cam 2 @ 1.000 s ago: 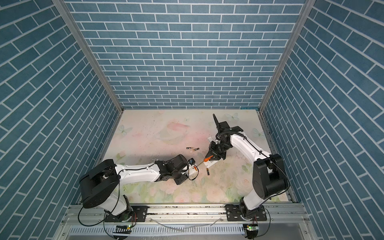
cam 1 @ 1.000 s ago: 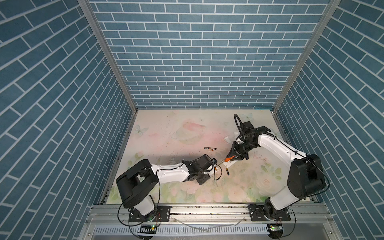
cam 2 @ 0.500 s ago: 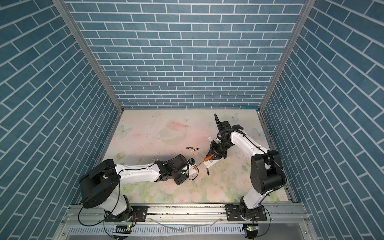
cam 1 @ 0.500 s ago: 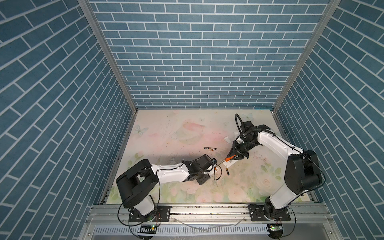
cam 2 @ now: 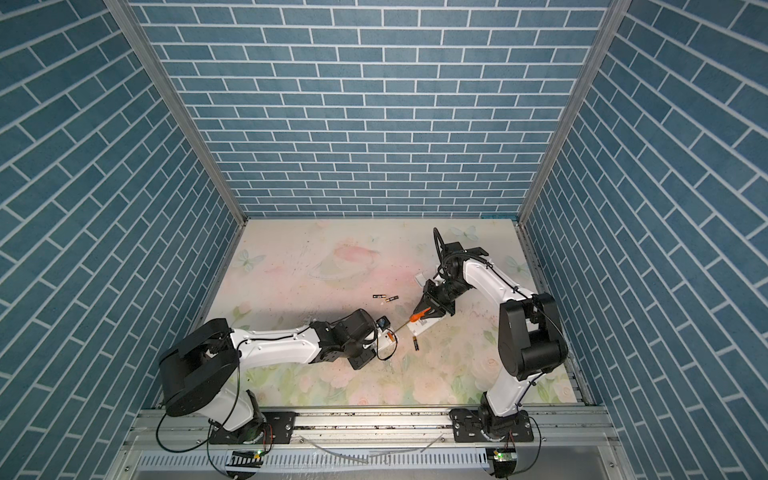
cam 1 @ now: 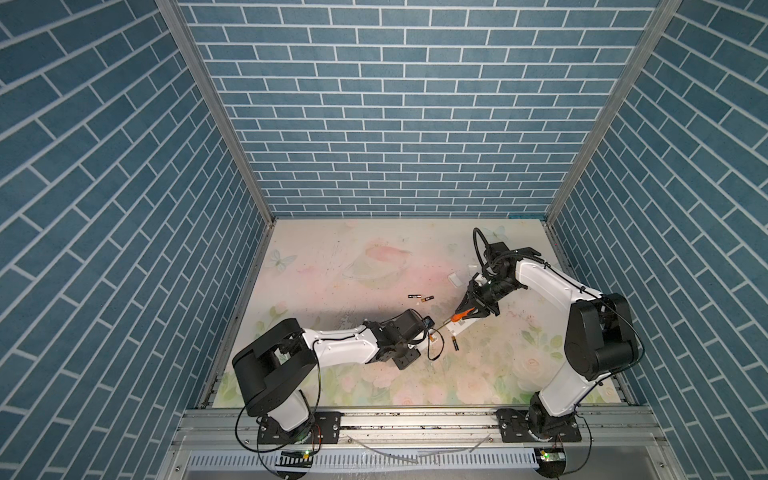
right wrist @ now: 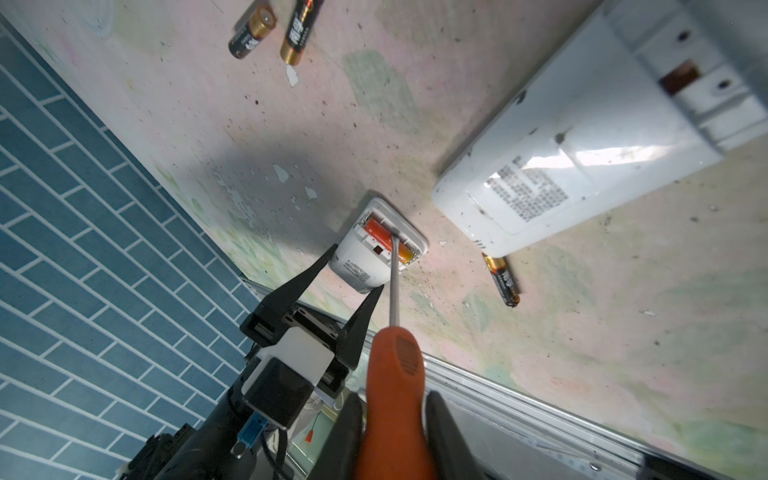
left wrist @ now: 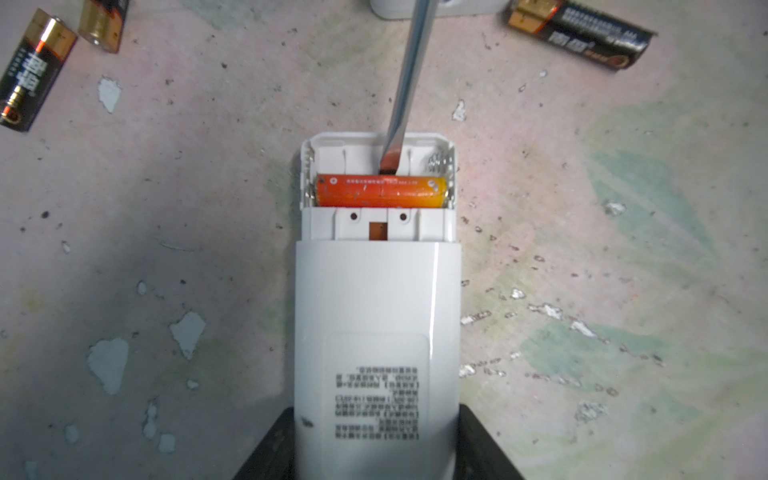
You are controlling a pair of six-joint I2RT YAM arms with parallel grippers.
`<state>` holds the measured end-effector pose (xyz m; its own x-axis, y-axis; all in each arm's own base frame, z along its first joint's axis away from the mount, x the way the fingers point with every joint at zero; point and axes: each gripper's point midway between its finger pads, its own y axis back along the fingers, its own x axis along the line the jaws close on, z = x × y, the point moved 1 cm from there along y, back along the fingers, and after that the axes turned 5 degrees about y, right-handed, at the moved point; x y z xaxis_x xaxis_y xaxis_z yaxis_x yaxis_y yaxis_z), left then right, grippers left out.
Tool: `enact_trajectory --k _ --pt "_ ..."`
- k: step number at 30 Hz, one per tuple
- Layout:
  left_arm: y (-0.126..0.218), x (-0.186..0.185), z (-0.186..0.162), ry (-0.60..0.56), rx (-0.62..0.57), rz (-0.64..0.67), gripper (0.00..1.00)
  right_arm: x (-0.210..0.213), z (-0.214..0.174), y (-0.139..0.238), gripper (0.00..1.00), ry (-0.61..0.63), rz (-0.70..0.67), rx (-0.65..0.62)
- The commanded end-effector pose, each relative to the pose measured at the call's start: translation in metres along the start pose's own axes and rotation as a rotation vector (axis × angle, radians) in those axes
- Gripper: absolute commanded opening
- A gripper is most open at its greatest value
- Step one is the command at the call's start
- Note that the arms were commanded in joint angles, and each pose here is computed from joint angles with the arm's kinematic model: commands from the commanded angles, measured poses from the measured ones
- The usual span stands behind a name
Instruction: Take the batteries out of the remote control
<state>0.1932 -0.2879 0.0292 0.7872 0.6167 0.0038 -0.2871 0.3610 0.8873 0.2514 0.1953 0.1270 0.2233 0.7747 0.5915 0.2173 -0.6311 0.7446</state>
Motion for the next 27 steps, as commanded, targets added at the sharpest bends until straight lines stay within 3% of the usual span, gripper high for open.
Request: enact_trajectory --k 1,27 --pt "-0.009 -0.004 -0.014 -0.014 0.044 -0.013 0.15 -0.015 -0.001 -0.006 0.00 -0.042 -0.032 0.028" --pt "-0.012 -0.005 -0.010 -0.010 0.038 -0.019 0.14 -0.003 -0.008 0.001 0.00 -0.010 0.025 0.081"
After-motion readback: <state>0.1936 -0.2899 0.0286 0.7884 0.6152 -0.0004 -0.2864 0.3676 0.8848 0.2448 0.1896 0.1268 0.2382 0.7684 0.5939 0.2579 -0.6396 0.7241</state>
